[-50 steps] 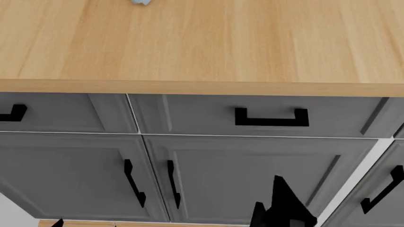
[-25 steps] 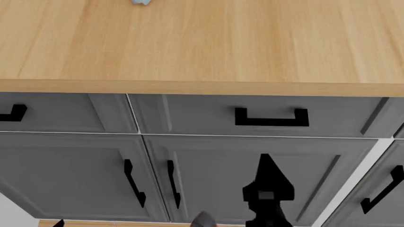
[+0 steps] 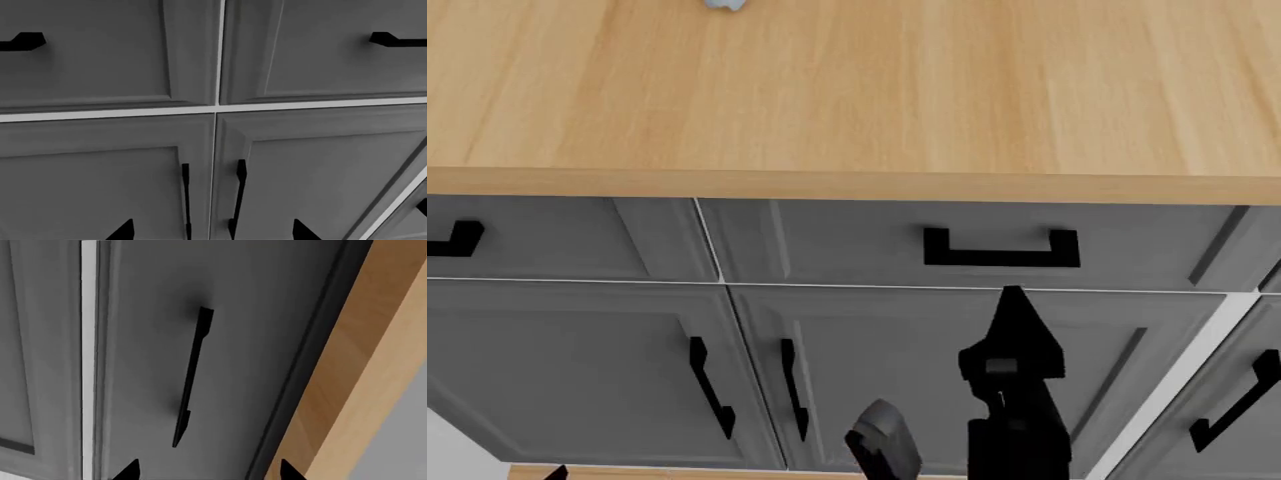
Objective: Open the right drawer.
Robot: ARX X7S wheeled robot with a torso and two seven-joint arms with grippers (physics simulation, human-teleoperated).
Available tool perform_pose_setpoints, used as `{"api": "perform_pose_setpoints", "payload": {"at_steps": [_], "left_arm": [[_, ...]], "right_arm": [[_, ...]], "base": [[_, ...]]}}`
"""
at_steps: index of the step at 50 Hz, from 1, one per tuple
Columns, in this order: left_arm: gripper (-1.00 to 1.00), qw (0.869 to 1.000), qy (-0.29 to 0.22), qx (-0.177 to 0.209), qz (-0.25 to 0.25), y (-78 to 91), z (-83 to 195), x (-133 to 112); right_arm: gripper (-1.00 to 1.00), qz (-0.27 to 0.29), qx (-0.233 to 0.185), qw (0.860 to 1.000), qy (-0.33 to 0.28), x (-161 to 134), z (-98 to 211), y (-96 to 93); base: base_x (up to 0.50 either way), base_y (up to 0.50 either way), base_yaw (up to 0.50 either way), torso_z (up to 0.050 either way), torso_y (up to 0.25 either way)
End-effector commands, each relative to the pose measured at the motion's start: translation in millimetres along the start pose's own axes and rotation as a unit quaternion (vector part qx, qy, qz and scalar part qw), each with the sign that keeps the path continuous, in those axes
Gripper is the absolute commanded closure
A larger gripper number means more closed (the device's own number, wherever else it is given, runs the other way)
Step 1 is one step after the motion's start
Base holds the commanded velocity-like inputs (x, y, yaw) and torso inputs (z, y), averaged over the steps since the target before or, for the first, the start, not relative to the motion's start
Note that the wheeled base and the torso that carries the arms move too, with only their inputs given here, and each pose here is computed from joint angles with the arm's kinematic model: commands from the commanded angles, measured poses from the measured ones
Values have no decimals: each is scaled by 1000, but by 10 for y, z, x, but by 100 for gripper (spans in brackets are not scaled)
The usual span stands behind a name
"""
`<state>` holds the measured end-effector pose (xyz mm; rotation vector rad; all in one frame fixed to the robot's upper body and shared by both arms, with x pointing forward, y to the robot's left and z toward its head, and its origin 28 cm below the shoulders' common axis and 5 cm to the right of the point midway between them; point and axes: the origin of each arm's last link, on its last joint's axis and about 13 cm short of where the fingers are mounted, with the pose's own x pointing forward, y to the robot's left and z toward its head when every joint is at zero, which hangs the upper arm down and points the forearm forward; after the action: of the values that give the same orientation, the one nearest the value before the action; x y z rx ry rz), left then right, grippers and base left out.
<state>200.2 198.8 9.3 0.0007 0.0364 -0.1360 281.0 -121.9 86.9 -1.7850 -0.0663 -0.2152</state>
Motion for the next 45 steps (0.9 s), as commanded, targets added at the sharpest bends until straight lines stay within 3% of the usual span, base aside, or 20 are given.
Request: {"api": "perform_pose_setpoints", "payload": {"at_steps": [1, 14, 24, 30, 31, 32, 45], "left_arm": [[-100, 1000, -4, -5, -3, -4, 5, -5], [-100, 1000, -3, -2, -4, -7, 6, -6], [-100, 1000, -4, 0, 1, -5, 4, -19], [-100, 1000, -3, -1, 1, -6, 2, -15], [-100, 1000, -2, -4, 1, -9, 6, -14], [-100, 1000, -2, -7, 0, -10, 9, -13], [-100, 1000, -3, -3, 3, -3, -3, -24]], "right_arm": [[-100, -2, 8, 1000, 16, 118, -4, 60], [-100, -21, 22, 999, 34, 229, 13, 28], [-100, -24, 32, 999, 34, 325, 82, 157], [-100, -20, 25, 999, 25, 382, 112, 183], [-100, -19, 0, 1000, 21, 391, 113, 203], [-100, -19, 23, 999, 24, 393, 124, 224], [-100, -25, 36, 998, 39, 467, 144, 259]], "base": [[0, 0, 0, 0, 0], [0, 0, 0, 0, 0], [0, 0, 0, 0, 0], [0, 0, 0, 0, 0], [0, 0, 0, 0, 0], [0, 0, 0, 0, 0], [0, 0, 0, 0, 0]]}}
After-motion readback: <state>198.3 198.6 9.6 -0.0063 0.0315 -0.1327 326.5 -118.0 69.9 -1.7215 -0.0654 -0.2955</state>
